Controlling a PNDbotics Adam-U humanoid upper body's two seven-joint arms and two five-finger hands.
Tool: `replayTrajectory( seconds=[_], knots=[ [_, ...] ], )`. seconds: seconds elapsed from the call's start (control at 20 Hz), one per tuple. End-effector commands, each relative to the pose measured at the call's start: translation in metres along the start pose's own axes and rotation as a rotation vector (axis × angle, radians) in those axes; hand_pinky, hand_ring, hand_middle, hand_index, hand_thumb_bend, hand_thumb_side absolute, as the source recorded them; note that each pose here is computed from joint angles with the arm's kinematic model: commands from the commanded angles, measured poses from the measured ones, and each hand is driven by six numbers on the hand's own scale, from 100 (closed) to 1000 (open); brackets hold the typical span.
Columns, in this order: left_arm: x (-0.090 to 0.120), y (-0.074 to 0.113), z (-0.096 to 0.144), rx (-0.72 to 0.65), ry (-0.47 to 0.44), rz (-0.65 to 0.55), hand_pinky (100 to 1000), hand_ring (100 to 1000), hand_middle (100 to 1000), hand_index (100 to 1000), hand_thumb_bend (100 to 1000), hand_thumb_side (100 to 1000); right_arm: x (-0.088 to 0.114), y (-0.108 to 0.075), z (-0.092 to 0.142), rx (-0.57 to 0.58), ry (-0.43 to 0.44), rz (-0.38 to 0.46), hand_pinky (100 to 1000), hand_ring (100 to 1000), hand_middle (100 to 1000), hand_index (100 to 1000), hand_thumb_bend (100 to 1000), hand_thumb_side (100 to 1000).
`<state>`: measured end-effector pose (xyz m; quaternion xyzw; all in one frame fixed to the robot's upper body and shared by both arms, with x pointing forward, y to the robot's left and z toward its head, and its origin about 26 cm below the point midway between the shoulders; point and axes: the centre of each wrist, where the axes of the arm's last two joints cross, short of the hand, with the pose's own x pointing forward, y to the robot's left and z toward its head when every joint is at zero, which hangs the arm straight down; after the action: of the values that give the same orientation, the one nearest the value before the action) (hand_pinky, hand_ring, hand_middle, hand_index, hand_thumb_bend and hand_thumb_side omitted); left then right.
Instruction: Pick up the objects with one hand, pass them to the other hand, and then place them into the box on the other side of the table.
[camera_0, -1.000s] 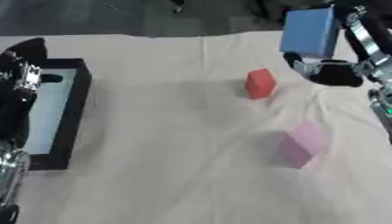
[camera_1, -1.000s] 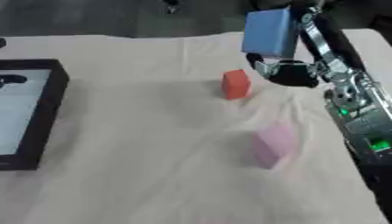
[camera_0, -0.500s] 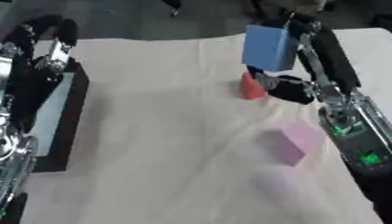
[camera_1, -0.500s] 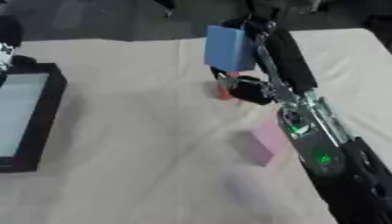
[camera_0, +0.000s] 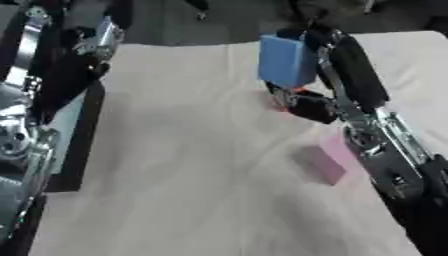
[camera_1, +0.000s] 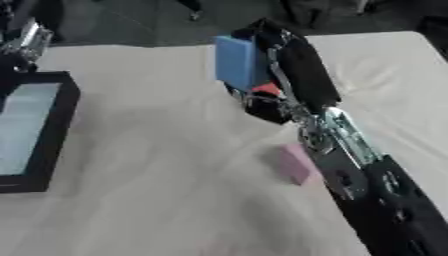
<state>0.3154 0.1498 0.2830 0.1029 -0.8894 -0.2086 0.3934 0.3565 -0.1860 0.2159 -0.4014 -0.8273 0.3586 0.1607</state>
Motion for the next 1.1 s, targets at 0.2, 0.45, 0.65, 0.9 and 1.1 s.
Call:
replayTrajectory(
  seconds=[0.2, 0.45, 0.65, 0.9, 1.1],
  knots=[
    [0.020, -0.022, -0.013, -0.193, 0.005, -0.039, 694, 1000, 850, 833, 380, 611, 0.006, 0.007, -0.007, 0.009, -0.036, 0.059, 769, 720, 572, 691, 100, 100],
    [0.007, -0.045, -0.027, -0.324, 0.148, -0.081, 744, 1000, 882, 856, 415, 570, 0.005, 0.020, -0.004, 0.048, -0.013, 0.108, 780, 735, 584, 699, 100, 100],
    [-0.005, -0.060, -0.034, -0.370, 0.290, -0.053, 781, 1000, 900, 866, 463, 480, 0.003, 0.030, -0.002, 0.039, 0.018, 0.133, 777, 737, 587, 703, 100, 100],
    [-0.004, -0.071, -0.035, -0.397, 0.363, -0.029, 820, 1000, 912, 881, 514, 436, 0.002, 0.038, -0.003, -0.005, 0.054, 0.167, 776, 743, 592, 709, 100, 100],
    [-0.005, -0.073, -0.035, -0.386, 0.385, -0.029, 893, 1000, 943, 923, 586, 324, 0.002, 0.040, -0.004, -0.021, 0.068, 0.176, 766, 737, 593, 712, 100, 100]
  ],
)
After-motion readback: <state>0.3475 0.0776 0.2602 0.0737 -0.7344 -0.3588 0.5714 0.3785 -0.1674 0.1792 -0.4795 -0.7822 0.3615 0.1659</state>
